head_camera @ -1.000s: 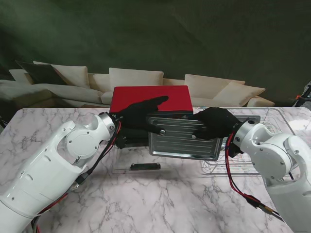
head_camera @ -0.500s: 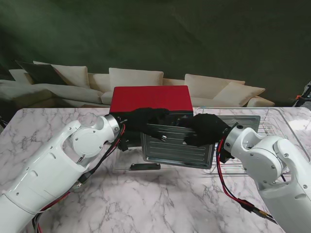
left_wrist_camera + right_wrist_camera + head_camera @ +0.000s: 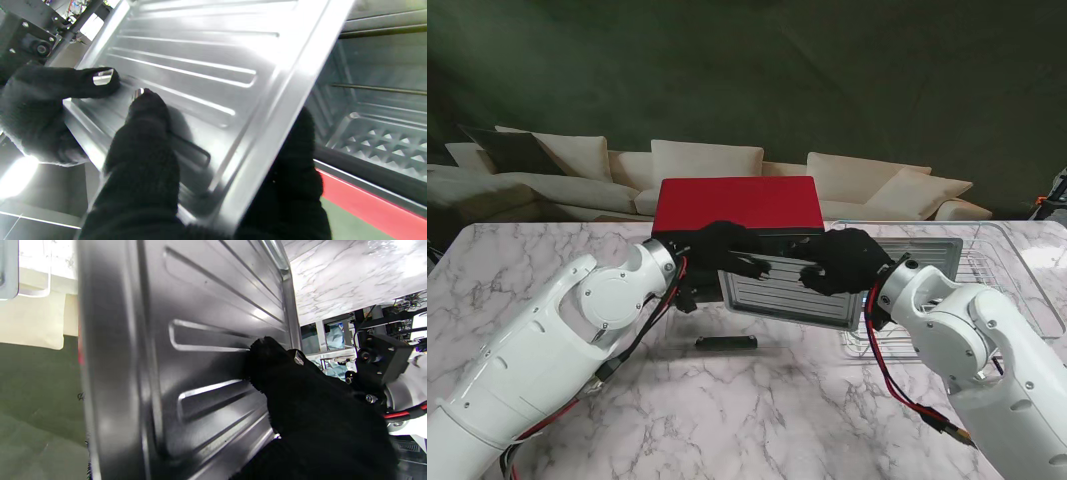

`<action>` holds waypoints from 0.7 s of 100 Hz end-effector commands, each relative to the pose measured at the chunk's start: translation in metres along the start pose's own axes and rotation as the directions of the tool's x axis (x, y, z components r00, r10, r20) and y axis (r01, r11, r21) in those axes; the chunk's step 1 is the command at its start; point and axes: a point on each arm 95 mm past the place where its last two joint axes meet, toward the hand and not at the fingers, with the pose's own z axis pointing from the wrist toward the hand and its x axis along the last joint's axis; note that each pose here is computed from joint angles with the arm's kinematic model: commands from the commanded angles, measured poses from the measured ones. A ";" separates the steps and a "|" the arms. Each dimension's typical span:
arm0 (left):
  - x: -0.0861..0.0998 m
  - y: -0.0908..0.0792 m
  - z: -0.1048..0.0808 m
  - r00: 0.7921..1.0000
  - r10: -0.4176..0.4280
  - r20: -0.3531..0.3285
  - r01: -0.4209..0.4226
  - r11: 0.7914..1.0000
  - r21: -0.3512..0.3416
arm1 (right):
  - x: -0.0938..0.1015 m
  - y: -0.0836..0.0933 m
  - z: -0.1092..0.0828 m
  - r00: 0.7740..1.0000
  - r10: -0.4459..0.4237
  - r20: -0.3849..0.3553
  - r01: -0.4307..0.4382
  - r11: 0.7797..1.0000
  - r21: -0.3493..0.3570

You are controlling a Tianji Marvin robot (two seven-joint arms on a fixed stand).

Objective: Slide the trays into the oven

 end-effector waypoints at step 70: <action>0.002 0.007 -0.001 1.000 0.017 0.014 -0.017 1.000 0.010 | -0.008 0.010 -0.021 0.992 0.129 0.001 -0.127 0.979 -0.163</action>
